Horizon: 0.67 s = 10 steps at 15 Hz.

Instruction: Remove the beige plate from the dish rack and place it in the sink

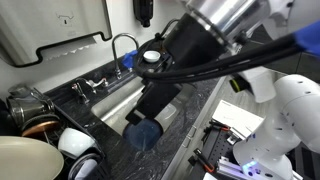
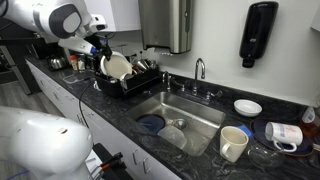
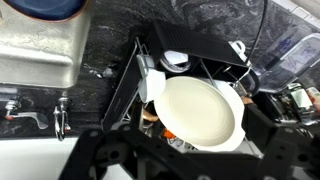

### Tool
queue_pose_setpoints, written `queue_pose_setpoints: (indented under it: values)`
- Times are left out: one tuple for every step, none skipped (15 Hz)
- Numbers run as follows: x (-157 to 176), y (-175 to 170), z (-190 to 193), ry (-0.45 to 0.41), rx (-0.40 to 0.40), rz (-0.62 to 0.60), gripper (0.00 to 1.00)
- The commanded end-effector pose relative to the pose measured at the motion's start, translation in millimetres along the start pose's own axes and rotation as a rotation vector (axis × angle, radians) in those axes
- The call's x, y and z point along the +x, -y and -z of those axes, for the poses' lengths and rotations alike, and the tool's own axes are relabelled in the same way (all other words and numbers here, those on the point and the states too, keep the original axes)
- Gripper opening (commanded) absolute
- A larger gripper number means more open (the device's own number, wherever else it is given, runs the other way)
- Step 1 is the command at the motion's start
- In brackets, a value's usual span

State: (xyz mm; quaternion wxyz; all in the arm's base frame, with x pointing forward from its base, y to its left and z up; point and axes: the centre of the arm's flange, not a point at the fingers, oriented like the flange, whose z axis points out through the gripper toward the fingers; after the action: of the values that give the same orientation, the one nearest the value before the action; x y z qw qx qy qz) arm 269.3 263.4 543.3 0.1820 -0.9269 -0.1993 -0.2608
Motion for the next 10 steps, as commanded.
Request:
queue_pose_setpoints:
  values:
    - [41.6,-6.8,-42.8,0.081,-0.036,-0.070,1.00]
    - [46.7,-11.9,-50.1,0.109,-0.029,-0.091,1.00]
    - [51.0,-14.3,-55.7,0.132,-0.013,-0.104,1.00]
    - [55.4,-14.9,-62.2,0.155,0.016,-0.113,1.00]
    - [59.7,-13.8,-67.7,0.171,0.040,-0.119,1.00]
    - [63.1,-9.6,-72.9,0.185,0.067,-0.126,1.00]
    - [66.2,-4.4,-77.4,0.194,0.095,-0.134,1.00]
    - [68.5,1.8,-82.6,0.201,0.121,-0.146,1.00]
    - [70.2,8.8,-87.7,0.210,0.151,-0.158,1.00]
    - [70.0,17.1,-94.4,0.220,0.184,-0.173,1.00]
